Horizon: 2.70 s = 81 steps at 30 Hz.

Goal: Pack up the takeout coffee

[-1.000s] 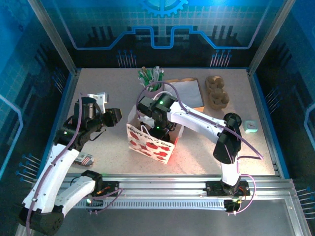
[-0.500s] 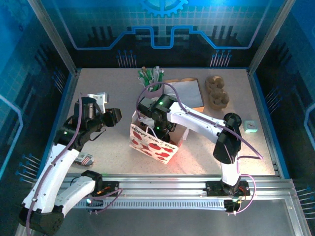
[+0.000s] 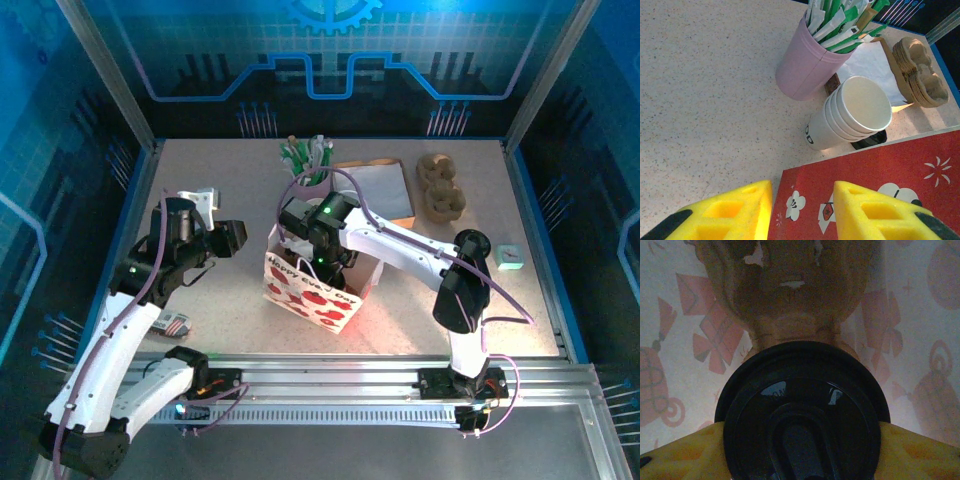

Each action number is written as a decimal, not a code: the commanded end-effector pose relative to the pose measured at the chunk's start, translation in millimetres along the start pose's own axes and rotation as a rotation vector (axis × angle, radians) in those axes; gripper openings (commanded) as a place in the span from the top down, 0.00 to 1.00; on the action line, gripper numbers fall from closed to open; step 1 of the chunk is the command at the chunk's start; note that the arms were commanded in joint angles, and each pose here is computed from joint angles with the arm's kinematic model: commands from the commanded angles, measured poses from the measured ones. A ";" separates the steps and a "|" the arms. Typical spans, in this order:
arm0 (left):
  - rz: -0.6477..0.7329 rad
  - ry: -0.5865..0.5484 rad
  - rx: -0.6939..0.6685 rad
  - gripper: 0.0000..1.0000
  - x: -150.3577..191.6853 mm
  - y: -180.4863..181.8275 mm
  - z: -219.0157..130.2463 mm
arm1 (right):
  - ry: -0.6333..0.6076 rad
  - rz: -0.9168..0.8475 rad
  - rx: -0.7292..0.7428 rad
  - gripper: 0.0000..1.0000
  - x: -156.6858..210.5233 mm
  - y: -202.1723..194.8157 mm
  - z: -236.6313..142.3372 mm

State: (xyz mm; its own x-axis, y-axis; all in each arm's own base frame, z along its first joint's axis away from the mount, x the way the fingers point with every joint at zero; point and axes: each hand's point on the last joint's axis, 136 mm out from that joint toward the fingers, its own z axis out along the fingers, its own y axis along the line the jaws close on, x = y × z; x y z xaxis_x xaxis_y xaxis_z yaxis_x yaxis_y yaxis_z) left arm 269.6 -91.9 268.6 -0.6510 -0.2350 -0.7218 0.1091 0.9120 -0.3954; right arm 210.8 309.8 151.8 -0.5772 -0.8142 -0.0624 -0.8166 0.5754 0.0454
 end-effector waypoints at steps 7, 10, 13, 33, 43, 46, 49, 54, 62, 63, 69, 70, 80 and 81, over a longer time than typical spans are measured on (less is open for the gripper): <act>0.022 -0.019 -0.014 0.62 -0.8 4.2 -0.4 | 0.028 0.014 -0.020 0.59 7.1 -1.2 6.7; 0.023 -0.019 -0.014 0.62 -0.8 4.3 -0.4 | 0.029 0.013 -0.022 0.59 7.7 -0.8 7.7; 0.023 -0.019 -0.014 0.62 -0.7 4.1 -0.2 | 0.030 0.016 -0.023 0.58 7.7 -0.5 8.7; 0.025 -0.017 -0.014 0.62 -0.3 4.4 0.3 | 0.023 0.011 -0.019 0.57 5.7 2.0 6.4; 0.025 -0.018 -0.015 0.62 -0.3 4.5 -0.1 | 0.017 0.009 -0.021 0.52 5.9 2.7 3.6; 0.026 -0.016 -0.016 0.62 0.1 4.8 -0.1 | 0.012 0.008 -0.018 0.51 5.7 3.1 1.9; 0.026 -0.019 -0.015 0.62 -0.4 4.5 -0.1 | 0.006 0.008 -0.015 0.50 5.5 2.7 -0.6; 0.027 -0.018 -0.015 0.62 -0.2 4.6 -0.1 | 0.003 0.008 -0.013 0.46 5.5 2.5 -2.8; 0.027 -0.018 -0.015 0.62 -0.3 4.4 -0.5 | 0.000 0.006 -0.010 0.44 4.8 3.1 -5.6; 0.026 -0.017 -0.016 0.62 -0.4 4.9 -0.4 | 0.000 0.005 -0.009 0.44 5.1 3.0 -5.9; 0.028 -0.019 -0.016 0.62 -0.7 4.5 -0.4 | -0.003 0.004 -0.005 0.44 4.5 2.6 -7.0; 0.028 -0.017 -0.015 0.62 -0.3 4.5 -0.2 | -0.004 0.002 -0.006 0.45 4.3 3.4 -7.5; 0.028 -0.017 -0.015 0.62 -0.4 4.3 -0.5 | -0.010 0.000 -0.002 0.45 4.0 4.0 -9.7; 0.028 -0.017 -0.015 0.62 -0.3 4.5 -0.4 | -0.009 -0.001 -0.002 0.45 4.0 4.1 -9.4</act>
State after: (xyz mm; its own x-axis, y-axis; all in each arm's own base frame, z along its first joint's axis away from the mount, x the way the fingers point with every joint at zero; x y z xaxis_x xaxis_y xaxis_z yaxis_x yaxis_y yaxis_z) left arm 269.5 -91.4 266.5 -0.6532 -0.2314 -0.7209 0.1073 0.9142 -0.3907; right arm 211.1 312.2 151.4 -0.5754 -0.8144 -0.0760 -0.8179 0.5734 0.0477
